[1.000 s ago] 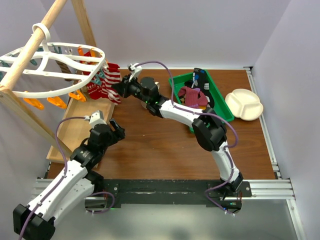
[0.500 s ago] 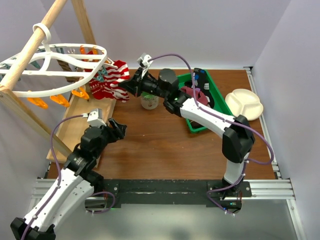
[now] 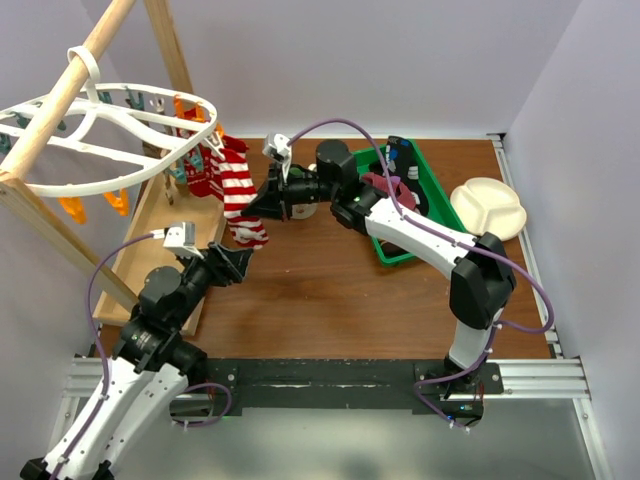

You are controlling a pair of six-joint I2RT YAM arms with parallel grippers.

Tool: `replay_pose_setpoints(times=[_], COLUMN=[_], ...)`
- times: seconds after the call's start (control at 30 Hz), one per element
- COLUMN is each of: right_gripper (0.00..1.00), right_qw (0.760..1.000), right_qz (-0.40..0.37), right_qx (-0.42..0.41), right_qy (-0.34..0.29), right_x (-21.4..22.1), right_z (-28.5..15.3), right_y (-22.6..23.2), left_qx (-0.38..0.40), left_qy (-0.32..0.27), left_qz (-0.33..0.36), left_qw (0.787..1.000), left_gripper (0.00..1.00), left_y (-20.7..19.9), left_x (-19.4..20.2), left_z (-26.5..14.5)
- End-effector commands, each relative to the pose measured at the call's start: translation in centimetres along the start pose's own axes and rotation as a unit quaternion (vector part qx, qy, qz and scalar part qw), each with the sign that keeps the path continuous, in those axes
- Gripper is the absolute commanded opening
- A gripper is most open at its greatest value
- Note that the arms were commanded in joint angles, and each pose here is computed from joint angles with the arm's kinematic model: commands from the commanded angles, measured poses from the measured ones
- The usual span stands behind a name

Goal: Remove the socks clipped to the hanger
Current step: Remove the sock from the hanger.

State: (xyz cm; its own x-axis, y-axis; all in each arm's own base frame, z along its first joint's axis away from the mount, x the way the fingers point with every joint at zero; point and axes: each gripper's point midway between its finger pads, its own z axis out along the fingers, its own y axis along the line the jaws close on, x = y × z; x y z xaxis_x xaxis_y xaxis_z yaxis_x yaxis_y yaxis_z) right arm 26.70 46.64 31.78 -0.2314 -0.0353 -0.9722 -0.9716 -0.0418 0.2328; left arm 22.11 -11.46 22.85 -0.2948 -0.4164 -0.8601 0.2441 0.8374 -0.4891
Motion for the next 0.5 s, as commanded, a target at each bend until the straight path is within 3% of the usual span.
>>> replay_pose_setpoints(times=[0.0, 0.47], right_gripper=[0.0, 0.0], right_qw=[0.997, 0.993], right_qz=[-0.012, 0.01], right_qx=[-0.07, -0.113], right_qy=[0.002, -0.015], right_x=[-1.4, -1.9], right_z=[-0.3, 0.9], right_y=[3.0, 4.5], left_qx=[0.043, 0.052], left_qy=[-0.054, -0.108], left_qz=[0.029, 0.072], left_qw=[0.997, 0.99], left_gripper=[0.73, 0.77], left_y=[-2.2, -3.4], left_x=[-3.8, -7.3], left_z=[-1.2, -0.9])
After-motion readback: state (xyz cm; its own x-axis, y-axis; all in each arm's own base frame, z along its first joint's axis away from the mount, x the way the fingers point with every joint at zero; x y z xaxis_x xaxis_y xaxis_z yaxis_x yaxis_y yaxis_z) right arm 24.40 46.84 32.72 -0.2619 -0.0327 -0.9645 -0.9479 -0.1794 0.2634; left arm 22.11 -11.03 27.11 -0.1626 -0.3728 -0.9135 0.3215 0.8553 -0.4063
